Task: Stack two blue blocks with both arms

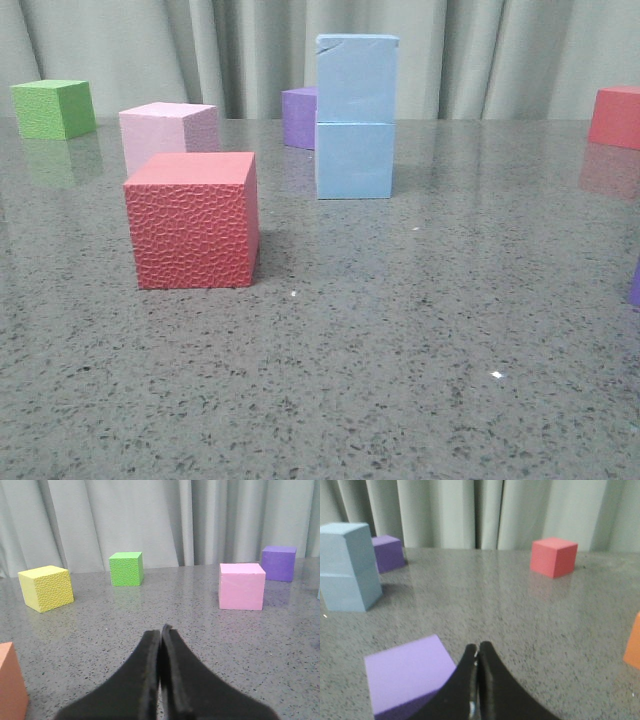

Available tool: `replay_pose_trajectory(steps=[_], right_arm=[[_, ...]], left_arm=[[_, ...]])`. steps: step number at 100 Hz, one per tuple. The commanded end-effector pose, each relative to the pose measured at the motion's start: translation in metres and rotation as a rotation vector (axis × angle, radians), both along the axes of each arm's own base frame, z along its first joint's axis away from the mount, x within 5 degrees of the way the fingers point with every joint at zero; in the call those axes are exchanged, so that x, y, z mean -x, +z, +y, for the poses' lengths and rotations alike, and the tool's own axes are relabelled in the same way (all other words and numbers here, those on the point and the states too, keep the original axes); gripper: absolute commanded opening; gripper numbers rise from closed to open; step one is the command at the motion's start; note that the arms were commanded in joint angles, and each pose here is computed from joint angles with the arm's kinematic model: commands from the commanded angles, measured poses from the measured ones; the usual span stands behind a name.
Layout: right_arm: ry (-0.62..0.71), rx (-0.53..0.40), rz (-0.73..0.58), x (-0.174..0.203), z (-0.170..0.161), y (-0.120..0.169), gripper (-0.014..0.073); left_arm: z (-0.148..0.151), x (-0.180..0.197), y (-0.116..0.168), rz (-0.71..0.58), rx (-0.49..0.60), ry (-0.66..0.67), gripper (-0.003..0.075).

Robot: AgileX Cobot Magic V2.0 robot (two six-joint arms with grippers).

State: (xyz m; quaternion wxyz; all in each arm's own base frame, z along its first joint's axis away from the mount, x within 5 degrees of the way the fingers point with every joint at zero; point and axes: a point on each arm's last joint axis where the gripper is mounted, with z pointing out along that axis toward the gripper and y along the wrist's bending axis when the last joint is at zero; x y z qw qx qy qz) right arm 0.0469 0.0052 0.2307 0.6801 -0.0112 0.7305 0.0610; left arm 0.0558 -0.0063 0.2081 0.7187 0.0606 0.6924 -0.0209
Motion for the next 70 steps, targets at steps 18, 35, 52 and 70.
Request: replay_pose_trajectory(steps=[18, 35, 52, 70], right_arm=[[-0.017, -0.013, -0.163, -0.001, -0.001, 0.002, -0.0067], [-0.018, -0.026, -0.174, -0.003, -0.001, -0.007, -0.0067], [-0.020, -0.033, -0.183, -0.006, -0.001, -0.015, -0.0067], [-0.021, -0.036, -0.179, -0.006, -0.001, -0.019, -0.0067]], left_arm=[[-0.001, 0.001, -0.004, -0.075, 0.021, -0.016, -0.0019], [-0.001, 0.001, -0.004, -0.075, 0.021, -0.016, -0.0019], [-0.001, 0.001, -0.004, -0.075, 0.021, -0.016, -0.0019], [-0.001, 0.001, -0.004, -0.075, 0.021, -0.016, -0.0019]])
